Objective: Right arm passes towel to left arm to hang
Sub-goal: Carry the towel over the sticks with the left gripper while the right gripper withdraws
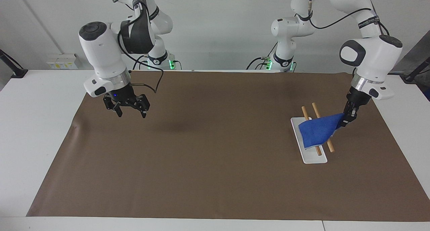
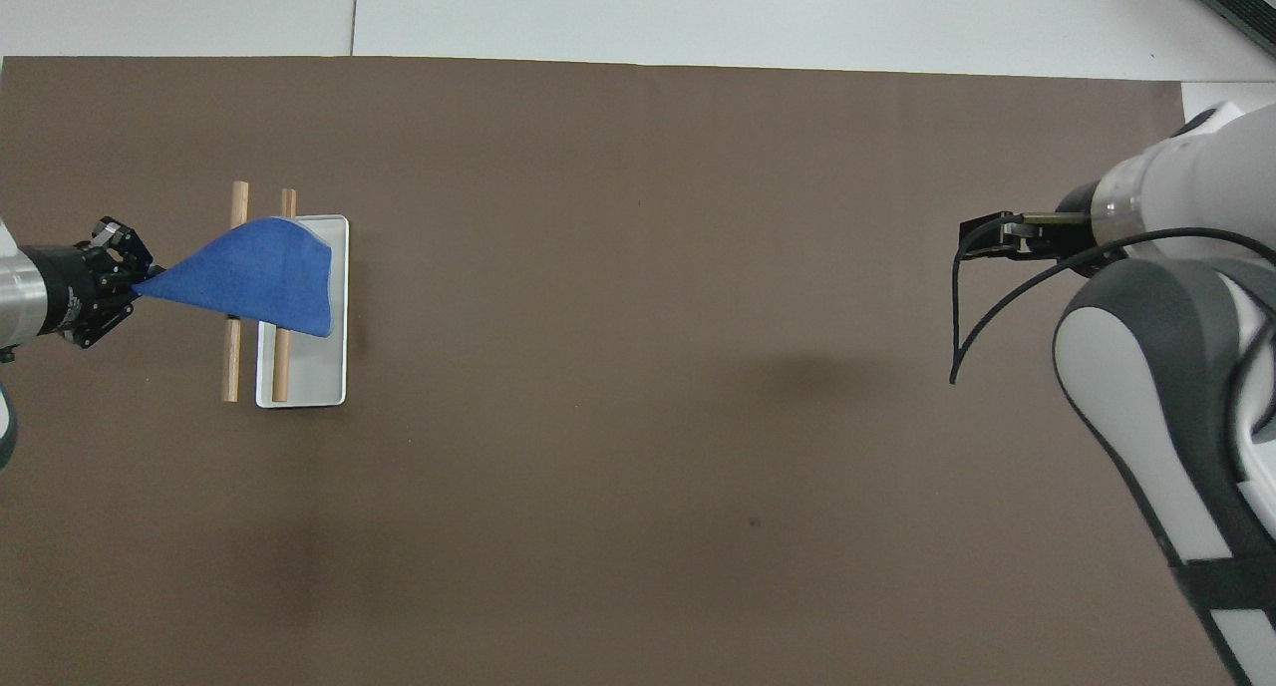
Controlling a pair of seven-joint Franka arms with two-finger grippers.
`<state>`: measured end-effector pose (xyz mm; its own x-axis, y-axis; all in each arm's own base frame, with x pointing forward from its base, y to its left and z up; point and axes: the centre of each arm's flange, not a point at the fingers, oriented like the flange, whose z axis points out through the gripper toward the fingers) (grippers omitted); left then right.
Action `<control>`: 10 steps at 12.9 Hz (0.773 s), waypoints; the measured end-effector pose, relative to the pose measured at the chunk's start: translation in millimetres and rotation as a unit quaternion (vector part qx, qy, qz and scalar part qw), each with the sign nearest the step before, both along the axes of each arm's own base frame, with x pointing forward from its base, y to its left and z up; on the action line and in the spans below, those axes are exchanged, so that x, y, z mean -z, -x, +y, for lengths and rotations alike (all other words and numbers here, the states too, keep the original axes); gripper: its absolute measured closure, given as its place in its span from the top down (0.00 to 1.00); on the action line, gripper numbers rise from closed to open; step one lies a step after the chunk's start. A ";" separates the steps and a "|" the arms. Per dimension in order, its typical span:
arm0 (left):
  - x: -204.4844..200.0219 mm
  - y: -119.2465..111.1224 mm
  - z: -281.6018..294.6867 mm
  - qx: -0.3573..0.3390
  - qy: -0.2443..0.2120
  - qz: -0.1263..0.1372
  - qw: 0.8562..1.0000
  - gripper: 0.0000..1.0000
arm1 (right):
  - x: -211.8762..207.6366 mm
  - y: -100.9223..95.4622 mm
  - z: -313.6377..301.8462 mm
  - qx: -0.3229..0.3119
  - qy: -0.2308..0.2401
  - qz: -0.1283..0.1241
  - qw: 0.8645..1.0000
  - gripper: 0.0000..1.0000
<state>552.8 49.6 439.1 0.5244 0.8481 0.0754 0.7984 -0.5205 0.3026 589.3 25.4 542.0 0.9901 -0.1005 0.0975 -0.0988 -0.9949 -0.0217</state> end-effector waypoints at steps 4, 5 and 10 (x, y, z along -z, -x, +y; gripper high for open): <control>13.8 16.2 -4.0 0.003 0.002 0.016 1.000 0.02 | -55.8 38.1 -15.7 0.012 0.001 0.028 1.000 1.00; 18.1 19.8 -5.7 0.004 0.002 0.021 1.000 0.02 | -62.0 44.8 -17.1 0.013 0.001 0.036 0.999 1.00; 27.2 30.5 -8.2 0.006 0.003 0.032 0.999 0.40 | -78.2 54.5 -11.8 0.007 0.002 0.061 0.998 1.00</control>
